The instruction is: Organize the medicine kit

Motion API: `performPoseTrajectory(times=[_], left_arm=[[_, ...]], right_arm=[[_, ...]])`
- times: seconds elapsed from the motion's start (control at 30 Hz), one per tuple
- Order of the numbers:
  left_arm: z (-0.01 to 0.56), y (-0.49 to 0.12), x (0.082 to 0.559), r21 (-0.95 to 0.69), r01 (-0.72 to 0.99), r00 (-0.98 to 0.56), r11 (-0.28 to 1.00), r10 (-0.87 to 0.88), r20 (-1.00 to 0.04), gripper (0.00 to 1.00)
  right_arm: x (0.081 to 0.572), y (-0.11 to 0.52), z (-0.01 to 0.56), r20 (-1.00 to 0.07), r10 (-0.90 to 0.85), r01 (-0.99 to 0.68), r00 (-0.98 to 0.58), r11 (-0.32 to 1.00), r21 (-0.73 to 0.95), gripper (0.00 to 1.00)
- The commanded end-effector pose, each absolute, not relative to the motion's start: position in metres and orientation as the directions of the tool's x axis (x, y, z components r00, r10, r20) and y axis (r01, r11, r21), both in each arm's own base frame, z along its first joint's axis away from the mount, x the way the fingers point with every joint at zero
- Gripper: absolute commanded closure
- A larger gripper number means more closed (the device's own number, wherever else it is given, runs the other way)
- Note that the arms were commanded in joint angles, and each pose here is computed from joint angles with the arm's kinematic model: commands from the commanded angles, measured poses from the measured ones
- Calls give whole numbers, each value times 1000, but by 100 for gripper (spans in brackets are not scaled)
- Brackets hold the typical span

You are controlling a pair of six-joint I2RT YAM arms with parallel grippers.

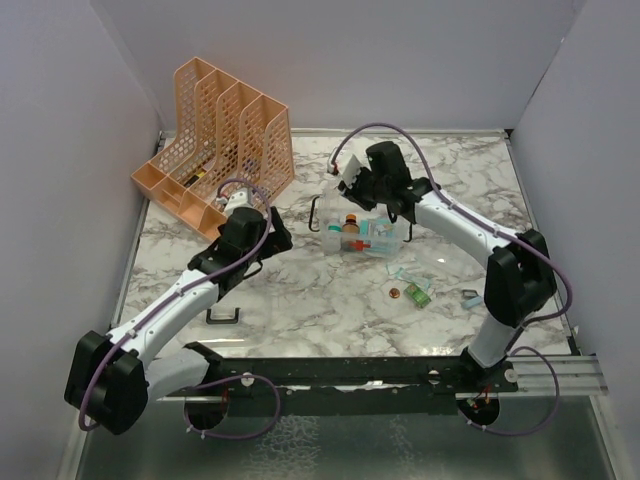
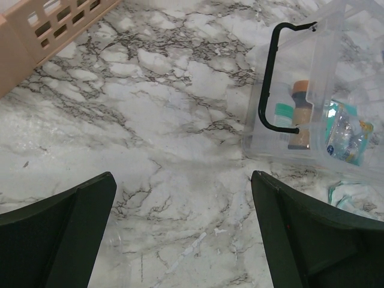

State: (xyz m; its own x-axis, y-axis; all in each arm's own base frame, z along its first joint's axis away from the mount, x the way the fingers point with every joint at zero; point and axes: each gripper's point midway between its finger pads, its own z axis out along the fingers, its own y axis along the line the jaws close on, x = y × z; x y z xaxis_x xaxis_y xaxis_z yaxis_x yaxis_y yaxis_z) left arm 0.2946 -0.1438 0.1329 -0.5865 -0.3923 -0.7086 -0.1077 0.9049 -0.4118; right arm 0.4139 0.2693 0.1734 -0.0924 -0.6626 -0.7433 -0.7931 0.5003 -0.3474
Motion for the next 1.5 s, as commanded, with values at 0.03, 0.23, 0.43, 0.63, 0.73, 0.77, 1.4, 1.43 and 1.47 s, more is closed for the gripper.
performPoseTrajectory(times=[0.03, 0.23, 0.43, 0.63, 0.73, 0.77, 1.4, 1.43, 1.47], left_arm=[[150, -162, 310, -407, -5, -597, 913, -330, -731, 1], [150, -164, 312, -387, 3, -613, 922, -304, -729, 1], [154, -164, 315, -379, 14, -605, 925, -294, -740, 1], [155, -160, 317, -364, 3, -596, 931, -291, -748, 1], [155, -159, 317, -361, -2, -596, 932, -291, -749, 1], [155, -158, 317, -361, -5, -595, 933, -293, -749, 1], [154, -154, 318, -356, -19, -591, 934, -298, -750, 1], [153, -155, 318, -356, -19, -593, 934, -297, -748, 1], [153, -155, 318, -355, -19, -593, 934, -296, -748, 1]], right_arm=[[420, 278, 154, -656, -754, -853, 32, 322, -411, 87], [435, 280, 135, -589, -800, -841, 110, 241, -484, 87], [448, 287, 122, -573, -807, -826, 143, 222, -519, 86], [467, 289, 108, -539, -824, -787, 174, 213, -579, 86], [474, 286, 101, -514, -837, -761, 190, 205, -615, 86], [475, 286, 98, -507, -839, -756, 200, 197, -624, 87], [447, 289, 70, -618, -776, -900, 127, 171, -400, 87], [445, 291, 70, -629, -768, -910, 119, 170, -379, 87], [443, 293, 70, -642, -759, -918, 112, 168, -359, 87]])
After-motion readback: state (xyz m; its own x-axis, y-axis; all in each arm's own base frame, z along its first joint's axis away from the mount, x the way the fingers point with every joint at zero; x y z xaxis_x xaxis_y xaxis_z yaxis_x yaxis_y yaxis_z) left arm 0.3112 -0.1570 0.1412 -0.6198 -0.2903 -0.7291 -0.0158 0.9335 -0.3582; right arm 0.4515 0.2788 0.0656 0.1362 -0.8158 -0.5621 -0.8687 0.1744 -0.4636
